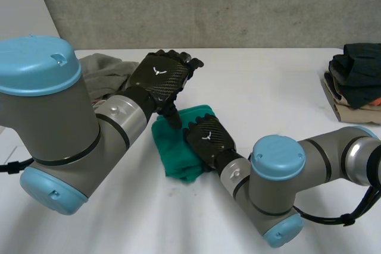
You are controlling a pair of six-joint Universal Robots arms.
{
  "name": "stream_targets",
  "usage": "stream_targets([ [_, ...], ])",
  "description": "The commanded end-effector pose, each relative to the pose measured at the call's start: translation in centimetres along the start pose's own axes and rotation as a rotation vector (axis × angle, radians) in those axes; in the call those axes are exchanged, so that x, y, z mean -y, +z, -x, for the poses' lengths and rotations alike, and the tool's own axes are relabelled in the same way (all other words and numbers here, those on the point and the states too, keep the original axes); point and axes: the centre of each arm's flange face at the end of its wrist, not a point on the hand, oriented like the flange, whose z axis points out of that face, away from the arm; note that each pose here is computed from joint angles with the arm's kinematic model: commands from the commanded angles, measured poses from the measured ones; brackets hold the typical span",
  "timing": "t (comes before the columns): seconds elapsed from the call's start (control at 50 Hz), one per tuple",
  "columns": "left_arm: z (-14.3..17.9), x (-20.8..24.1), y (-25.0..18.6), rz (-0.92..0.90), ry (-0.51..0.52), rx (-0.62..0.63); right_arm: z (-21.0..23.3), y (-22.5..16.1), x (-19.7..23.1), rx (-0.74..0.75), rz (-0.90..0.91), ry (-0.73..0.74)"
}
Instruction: Fold the laundry.
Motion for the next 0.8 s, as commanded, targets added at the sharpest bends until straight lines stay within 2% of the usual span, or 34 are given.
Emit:
stream_targets([
  [0.02,0.0,-0.1,0.0,0.003,-0.001,-0.002,-0.5,-0.1,-0.1,0.01,0.023,0.049],
  [0.2,0.0,0.0,0.0,-0.001,-0.002,0.001,-2.1,2.0,-0.2,-0.021,-0.003,0.053],
  [0.28,0.1,0.1,0.0,-0.002,-0.004,0.004,-5.6,2.4,0.5,-0.103,-0.03,0.044],
  [0.38,0.4,1.0,-0.5,-0.025,0.0,0.016,-12.5,2.7,3.1,-0.244,-0.131,0.015],
  [0.46,1.1,1.5,-0.6,-0.041,-0.001,0.036,-15.9,2.8,4.3,-0.241,-0.212,-0.011],
  [0.62,1.4,1.1,-0.8,-0.027,-0.01,0.04,-14.8,3.1,1.8,-0.108,-0.155,0.029],
  [0.8,1.2,0.2,-0.9,-0.002,-0.014,0.036,-16.5,2.7,-1.2,-0.131,-0.058,0.073],
])
